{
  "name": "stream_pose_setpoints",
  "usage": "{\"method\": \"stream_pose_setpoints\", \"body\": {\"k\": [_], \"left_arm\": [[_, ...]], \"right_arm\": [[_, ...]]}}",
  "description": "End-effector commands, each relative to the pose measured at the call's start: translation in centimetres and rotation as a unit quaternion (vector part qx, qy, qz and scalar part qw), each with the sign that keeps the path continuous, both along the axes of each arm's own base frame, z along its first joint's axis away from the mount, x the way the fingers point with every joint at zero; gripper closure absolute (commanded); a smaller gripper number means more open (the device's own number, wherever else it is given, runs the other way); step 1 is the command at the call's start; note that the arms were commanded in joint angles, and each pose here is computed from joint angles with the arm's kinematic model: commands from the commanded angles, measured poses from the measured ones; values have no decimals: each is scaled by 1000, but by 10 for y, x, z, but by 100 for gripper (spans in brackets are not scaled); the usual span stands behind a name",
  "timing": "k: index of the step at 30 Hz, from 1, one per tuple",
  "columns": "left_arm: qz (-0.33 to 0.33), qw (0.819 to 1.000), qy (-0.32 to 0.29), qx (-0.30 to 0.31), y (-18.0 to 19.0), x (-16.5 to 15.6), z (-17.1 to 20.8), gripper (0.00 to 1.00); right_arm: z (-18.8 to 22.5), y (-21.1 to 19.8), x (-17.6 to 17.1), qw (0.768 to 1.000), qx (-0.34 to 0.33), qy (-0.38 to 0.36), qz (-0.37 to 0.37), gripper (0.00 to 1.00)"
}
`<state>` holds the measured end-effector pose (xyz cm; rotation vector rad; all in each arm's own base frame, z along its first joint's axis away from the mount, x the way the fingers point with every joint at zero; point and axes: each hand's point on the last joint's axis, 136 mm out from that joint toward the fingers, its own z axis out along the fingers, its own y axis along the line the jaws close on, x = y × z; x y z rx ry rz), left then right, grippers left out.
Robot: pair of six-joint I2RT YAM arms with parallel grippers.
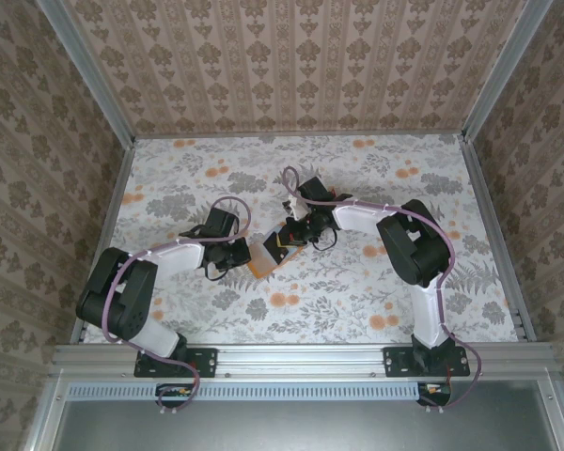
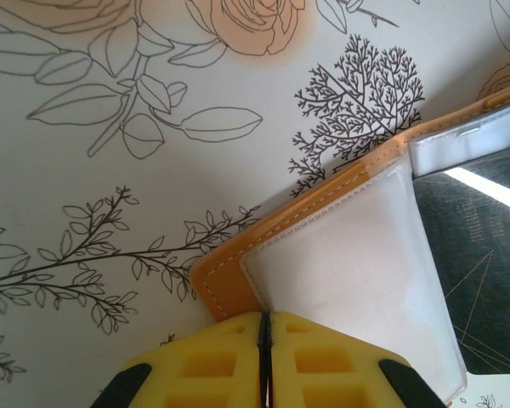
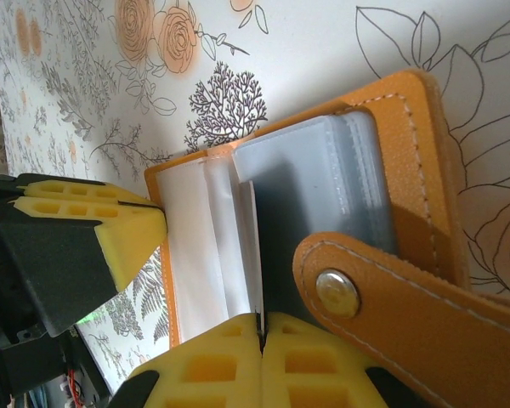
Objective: Put the credit cards into the card holder
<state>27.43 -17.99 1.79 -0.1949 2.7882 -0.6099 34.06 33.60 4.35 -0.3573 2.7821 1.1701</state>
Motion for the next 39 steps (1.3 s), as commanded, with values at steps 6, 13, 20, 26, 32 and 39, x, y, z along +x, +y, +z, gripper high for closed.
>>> {"method": "stream_pose_setpoints", "body": {"k": [6,13,20,26,32,39], "left_arm": [[-1,998,44,47,18,-17,-28,90],[-1,998,43,48,18,-16,-28,90],[-2,998,47,50,19,-19,-30,90],[-2,998,43,48,19,-17,-27,90],[-3,998,43,48,19,-18,-26,90],[-1,998,42,48,19,-18,-25,90]], "right_arm": [[-11,13,-3,999,10,27,15,97],[-16,17,-6,999,4,35,22,97],[-18,14,-18,998,3,49,31,97],[-15,7,-30,998,-1,57,36,97],[-19,7,-32,998,1,58,32,97],[-31,12,-17,999,-50,14,11,98]]}}
